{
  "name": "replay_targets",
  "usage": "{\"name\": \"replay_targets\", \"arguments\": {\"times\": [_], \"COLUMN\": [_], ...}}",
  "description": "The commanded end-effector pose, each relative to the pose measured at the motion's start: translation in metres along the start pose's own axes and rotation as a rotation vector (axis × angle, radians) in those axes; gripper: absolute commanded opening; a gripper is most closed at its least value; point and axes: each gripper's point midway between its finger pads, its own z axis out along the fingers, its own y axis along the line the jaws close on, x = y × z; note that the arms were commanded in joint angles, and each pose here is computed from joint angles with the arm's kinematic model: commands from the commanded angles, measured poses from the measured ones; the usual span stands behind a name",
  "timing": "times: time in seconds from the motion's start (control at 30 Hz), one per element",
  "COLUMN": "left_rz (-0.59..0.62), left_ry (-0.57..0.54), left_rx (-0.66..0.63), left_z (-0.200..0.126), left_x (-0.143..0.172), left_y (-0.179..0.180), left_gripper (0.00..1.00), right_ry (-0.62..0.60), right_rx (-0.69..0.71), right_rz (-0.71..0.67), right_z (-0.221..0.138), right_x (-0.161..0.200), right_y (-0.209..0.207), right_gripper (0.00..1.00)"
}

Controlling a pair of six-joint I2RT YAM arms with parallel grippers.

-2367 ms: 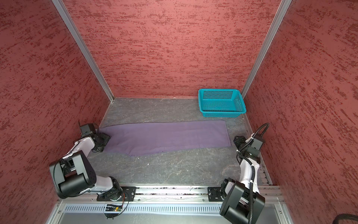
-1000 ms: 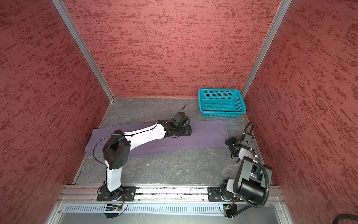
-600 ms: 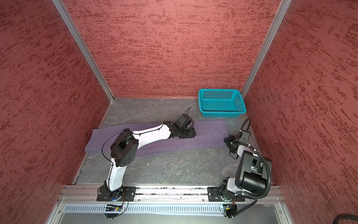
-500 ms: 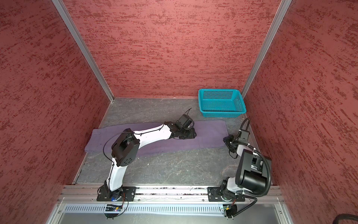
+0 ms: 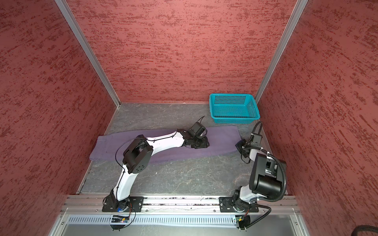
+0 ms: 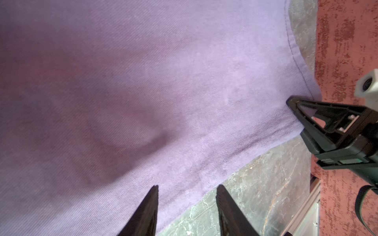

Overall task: Fold and stack the trousers
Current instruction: Fold the trousers at the center of the table.

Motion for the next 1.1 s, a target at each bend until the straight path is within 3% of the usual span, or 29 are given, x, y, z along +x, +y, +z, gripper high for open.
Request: {"name": "replay_targets", "arguments": {"times": [0.0,0.27,0.5,0.77,1.07], "left_rz": [0.022,-0.038,-0.201,-0.34,-0.469], "left_ry": [-0.024,-0.075,-0.133,-0.185,-0.25], "left_rx": [0.042,0.091,0.044,-0.089,-0.169], "left_z": [-0.017,-0.056,-0.09,-0.125,-0.166], "left_x": [-0.012,-0.033,-0.042,-0.02,0.006], "left_y": [-0.013,-0.004,0.065,0.153,0.223], "left_gripper": [0.47,0.47,0.44,0.42,0.41], "right_ry": [-0.103,-0.163,-0.135,-0.023,0.182], "right_rx": [-0.047,-0.089,-0.151,-0.259,-0.36], "right_rz": [-0.072,-0.225,-0.371,-0.564,-0.668], "right_z": [-0.023,-0.049,-0.044,-0.024,-0.005], "right_x": [-0.027,-0.026,0.004,0.085,0.209], "right_y": [0.035,0.091,0.152,0.234,0.275], "right_gripper": [0.0,0.0,0.0,0.0,0.0]}}
